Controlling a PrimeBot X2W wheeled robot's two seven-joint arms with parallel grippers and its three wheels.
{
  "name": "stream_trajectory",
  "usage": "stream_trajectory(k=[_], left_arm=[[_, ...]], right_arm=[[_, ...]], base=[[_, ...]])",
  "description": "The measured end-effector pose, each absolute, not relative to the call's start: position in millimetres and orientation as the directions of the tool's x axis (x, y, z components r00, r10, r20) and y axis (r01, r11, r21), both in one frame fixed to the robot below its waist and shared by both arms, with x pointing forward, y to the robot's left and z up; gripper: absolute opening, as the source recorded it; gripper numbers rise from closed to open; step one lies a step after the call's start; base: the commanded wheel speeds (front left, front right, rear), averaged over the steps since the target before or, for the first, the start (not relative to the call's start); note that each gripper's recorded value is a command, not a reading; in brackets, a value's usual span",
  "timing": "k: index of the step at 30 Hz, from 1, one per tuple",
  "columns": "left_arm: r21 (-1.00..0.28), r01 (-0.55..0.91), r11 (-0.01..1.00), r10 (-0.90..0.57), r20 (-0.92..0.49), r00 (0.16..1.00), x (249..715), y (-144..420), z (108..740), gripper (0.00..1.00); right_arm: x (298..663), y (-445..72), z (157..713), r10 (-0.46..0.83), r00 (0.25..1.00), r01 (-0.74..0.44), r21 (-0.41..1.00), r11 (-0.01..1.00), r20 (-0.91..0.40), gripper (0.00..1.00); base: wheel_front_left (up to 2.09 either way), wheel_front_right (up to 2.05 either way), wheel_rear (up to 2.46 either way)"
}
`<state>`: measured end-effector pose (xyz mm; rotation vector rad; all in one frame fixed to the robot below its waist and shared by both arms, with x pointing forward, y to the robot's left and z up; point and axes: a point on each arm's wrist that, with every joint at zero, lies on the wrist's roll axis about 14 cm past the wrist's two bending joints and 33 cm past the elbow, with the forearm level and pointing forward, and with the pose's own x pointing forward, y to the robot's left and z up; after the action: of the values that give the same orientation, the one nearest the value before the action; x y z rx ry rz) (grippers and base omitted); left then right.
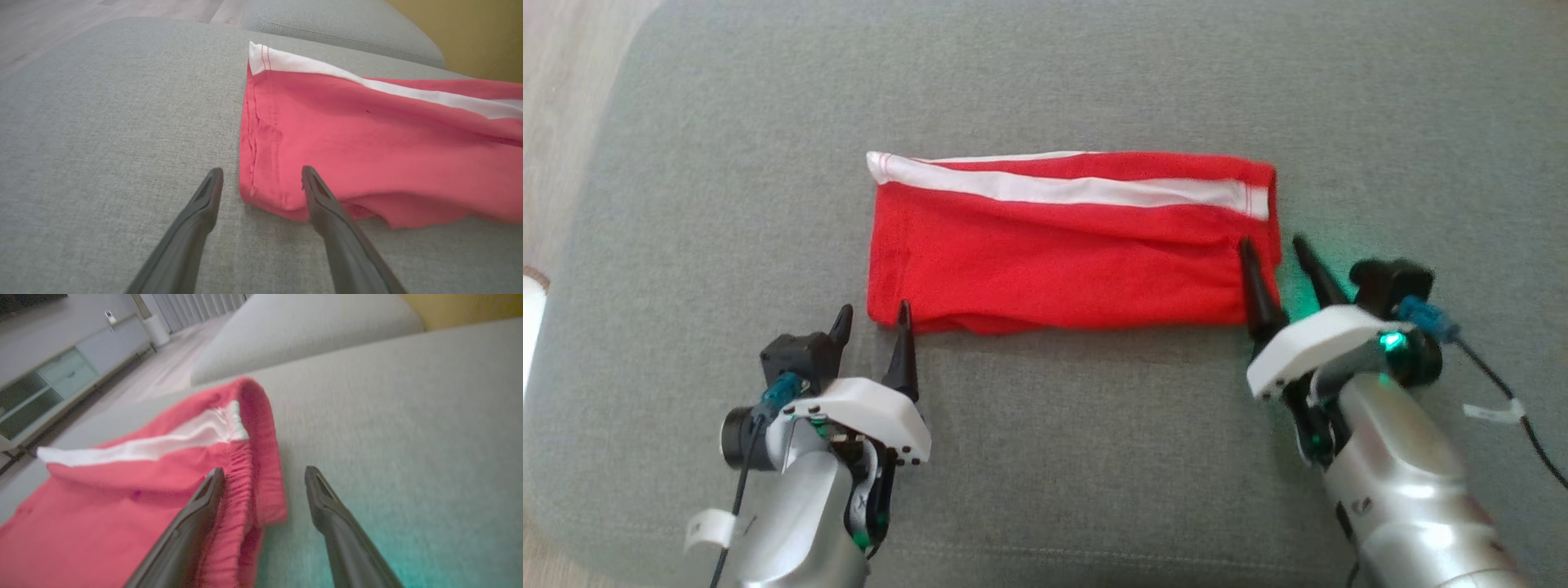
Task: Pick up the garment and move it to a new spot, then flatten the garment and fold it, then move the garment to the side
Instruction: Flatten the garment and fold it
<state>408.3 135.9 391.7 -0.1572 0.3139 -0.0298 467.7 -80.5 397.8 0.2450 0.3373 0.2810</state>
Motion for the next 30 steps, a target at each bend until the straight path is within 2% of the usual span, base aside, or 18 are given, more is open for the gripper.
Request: stream_trajectory(k=[3, 5, 6, 8, 9, 16, 23, 26, 30], left_arm=[[-0.155, 0.002, 0.988, -0.049, -0.303, 0.952, 407, 137, 392, 1.0], [-0.153, -0.001, 0.988, -0.046, -0.304, 0.952, 407, 138, 392, 1.0], [-0.153, 0.0, 0.988, -0.047, -0.303, 0.952, 407, 138, 392, 1.0], [-0.154, 0.005, 0.988, -0.052, -0.3, 0.952, 408, 136, 393, 1.0], [-0.155, 0.007, 0.988, -0.053, -0.298, 0.953, 408, 135, 394, 1.0], [-0.158, 0.033, 0.987, -0.078, -0.282, 0.956, 409, 127, 398, 1.0], [-0.165, 0.07, 0.984, -0.117, -0.295, 0.948, 400, 112, 394, 1.0], [-0.168, 0.088, 0.982, -0.134, -0.291, 0.947, 400, 106, 395, 1.0], [-0.176, 0.102, 0.979, -0.15, -0.285, 0.947, 397, 101, 398, 1.0]], right_arm=[[455, -76, 373, 0.326, 0.865, -0.231, 0.275, 0.933, -0.381, 1.0], [453, -69, 370, 0.347, 0.854, -0.247, 0.285, 0.926, -0.388, 1.0], [454, -67, 371, 0.354, 0.852, -0.251, 0.293, 0.923, -0.386, 0.83], [455, -61, 373, 0.37, 0.848, -0.259, 0.312, 0.914, -0.38, 0.05], [454, -59, 373, 0.374, 0.846, -0.258, 0.323, 0.911, -0.379, 0.0], [451, -68, 376, 0.34, 0.864, -0.197, 0.373, 0.907, -0.372, 0.0], [453, -103, 387, 0.237, 0.906, -0.097, 0.374, 0.922, -0.35, 0.0], [457, -106, 401, 0.234, 0.921, -0.114, 0.36, 0.926, -0.31, 0.0], [463, -82, 425, 0.312, 0.92, -0.216, 0.353, 0.91, -0.239, 0.0]], base=[[0.0, 0.0, 0.0], [0.0, 0.0, 0.0], [0.0, 0.0, 0.0], [0.0, 0.0, 0.0], [0.0, 0.0, 0.0], [0.0, 0.0, 0.0], [0.0, 0.0, 0.0], [0.0, 0.0, 0.0], [0.0, 0.0, 0.0]])
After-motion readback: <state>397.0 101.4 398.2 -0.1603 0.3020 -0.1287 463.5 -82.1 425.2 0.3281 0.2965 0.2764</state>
